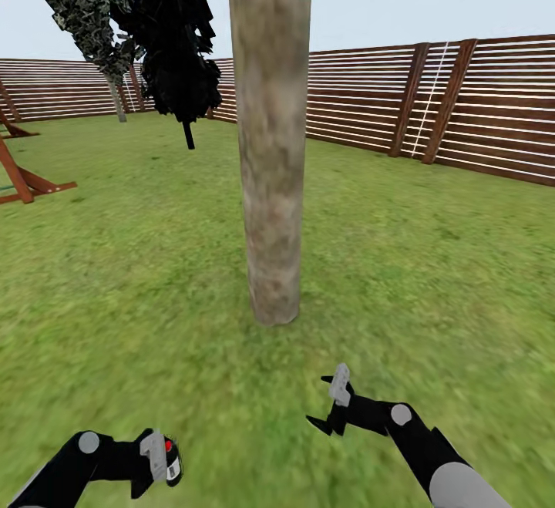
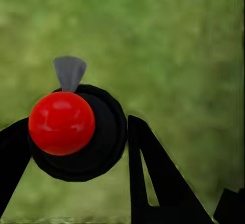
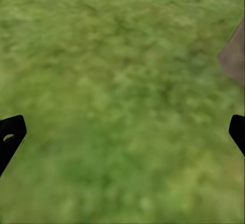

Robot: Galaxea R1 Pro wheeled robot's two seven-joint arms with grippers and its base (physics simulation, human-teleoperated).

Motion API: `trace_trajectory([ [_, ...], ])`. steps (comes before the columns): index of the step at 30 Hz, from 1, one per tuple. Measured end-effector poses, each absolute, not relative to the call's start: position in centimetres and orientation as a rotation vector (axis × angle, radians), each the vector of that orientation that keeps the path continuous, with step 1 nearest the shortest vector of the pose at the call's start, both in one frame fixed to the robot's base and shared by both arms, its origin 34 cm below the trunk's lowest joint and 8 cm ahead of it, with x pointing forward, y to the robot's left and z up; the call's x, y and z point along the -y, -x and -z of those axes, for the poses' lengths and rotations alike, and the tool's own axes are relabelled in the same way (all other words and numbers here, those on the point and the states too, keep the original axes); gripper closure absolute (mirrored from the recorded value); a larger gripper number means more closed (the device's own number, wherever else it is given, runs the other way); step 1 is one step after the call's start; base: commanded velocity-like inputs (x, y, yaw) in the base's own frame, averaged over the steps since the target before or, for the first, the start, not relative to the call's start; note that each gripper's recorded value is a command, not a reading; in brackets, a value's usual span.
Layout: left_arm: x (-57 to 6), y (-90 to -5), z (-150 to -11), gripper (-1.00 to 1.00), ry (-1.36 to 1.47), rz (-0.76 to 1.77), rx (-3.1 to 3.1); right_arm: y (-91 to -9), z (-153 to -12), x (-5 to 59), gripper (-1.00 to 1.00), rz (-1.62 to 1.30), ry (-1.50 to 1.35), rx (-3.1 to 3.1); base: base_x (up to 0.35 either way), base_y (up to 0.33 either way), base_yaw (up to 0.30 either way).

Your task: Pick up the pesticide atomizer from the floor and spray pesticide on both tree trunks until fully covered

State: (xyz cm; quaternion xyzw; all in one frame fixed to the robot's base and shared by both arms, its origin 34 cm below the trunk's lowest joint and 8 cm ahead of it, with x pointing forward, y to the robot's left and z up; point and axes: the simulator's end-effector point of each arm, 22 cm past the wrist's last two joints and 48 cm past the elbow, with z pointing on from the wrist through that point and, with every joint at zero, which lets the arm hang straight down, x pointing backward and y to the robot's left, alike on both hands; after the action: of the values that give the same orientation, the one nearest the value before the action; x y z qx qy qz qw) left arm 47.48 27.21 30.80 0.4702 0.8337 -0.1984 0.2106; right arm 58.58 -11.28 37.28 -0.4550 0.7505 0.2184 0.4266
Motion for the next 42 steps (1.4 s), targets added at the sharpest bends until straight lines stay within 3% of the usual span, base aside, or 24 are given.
trace_trajectory([
  [4, -26.2, -46.9, -30.5, 1.00, -1.363, 0.570, -2.320, -58.4, -37.3, 10.7, -1.00, -0.560, 1.140, -1.872, 0.000, 0.000, 0.000],
  [5, -25.9, -46.8, -30.4, 1.00, -1.370, 0.576, -2.318, -58.2, -37.3, 10.5, 1.00, -0.568, 1.146, -1.871, 0.000, 0.000, 0.000],
  [14, -20.3, -44.5, -28.9, 1.00, -1.531, 0.631, -2.325, -54.8, -38.6, 2.1, 1.00, -0.751, 1.262, -1.771, 0.000, 0.000, 0.000],
  [24, -14.0, -47.8, -31.0, 1.00, -1.638, 0.643, -2.202, -51.5, -38.9, -2.2, 1.00, -0.850, 1.408, -1.693, 0.000, 0.000, 0.000],
  [42, -10.5, -48.4, -31.9, 1.00, -1.763, 0.641, -2.111, -50.9, -37.1, -1.4, 1.00, -0.853, 1.410, -1.850, 0.000, 0.000, 0.000],
])
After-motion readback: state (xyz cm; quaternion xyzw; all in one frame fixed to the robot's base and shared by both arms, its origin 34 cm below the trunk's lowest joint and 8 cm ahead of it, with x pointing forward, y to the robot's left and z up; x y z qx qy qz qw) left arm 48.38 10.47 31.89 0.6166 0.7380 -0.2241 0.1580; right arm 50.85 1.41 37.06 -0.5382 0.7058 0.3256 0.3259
